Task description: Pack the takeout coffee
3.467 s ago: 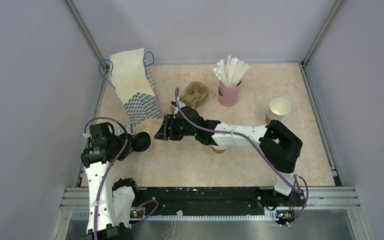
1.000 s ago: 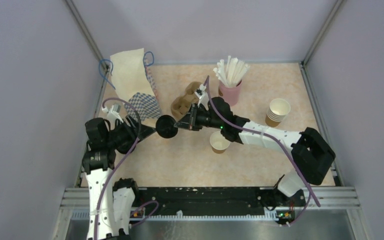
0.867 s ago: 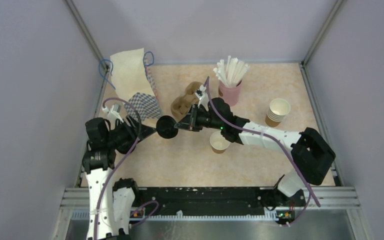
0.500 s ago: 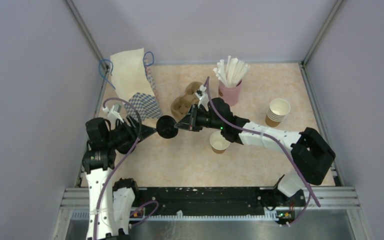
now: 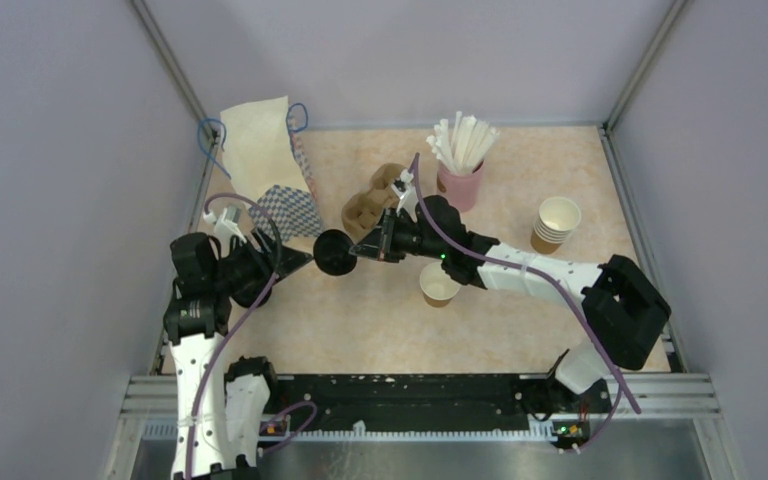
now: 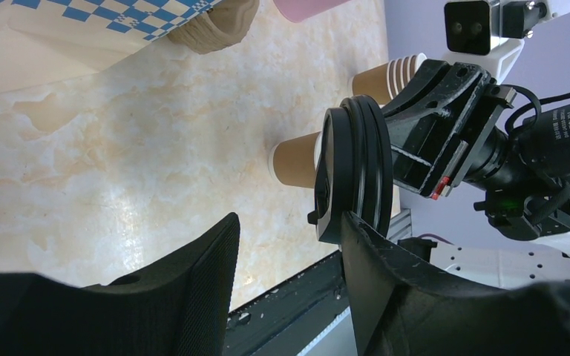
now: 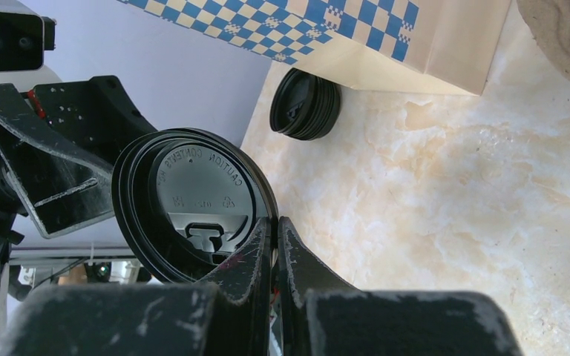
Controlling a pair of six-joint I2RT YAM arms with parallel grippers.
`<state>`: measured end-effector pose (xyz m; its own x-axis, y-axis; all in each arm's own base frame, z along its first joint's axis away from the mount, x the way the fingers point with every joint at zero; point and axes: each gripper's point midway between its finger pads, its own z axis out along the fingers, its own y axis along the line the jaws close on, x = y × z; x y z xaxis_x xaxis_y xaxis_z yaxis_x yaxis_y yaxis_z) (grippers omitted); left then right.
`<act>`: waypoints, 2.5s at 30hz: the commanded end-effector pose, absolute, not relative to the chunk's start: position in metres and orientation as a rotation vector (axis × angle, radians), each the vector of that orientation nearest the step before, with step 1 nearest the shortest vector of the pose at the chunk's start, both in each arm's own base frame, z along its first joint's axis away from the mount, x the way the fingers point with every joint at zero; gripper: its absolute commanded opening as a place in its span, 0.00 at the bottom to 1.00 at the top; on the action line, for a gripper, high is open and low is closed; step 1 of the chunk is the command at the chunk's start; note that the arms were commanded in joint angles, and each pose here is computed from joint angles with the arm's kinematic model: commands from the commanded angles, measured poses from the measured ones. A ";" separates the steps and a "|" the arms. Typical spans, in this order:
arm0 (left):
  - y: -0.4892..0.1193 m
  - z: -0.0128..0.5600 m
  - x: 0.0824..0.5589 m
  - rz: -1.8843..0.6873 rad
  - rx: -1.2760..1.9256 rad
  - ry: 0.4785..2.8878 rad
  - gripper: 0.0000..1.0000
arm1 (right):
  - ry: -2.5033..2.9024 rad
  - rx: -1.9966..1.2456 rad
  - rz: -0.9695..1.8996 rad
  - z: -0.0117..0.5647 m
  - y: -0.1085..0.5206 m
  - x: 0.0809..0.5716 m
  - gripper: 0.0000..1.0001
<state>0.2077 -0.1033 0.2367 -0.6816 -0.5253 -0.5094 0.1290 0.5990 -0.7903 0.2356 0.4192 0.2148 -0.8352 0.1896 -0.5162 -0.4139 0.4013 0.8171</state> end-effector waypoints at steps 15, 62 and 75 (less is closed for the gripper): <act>-0.104 0.254 0.214 -1.102 -0.260 2.008 0.56 | 2.125 -0.181 1.438 0.211 0.421 0.240 0.00; -0.102 0.222 0.214 -1.106 -0.345 2.057 0.47 | 2.064 -0.182 1.535 0.223 0.425 0.235 0.00; -0.128 0.268 0.199 -1.365 -0.134 1.904 0.62 | 1.934 -0.564 1.680 0.224 0.424 0.206 0.01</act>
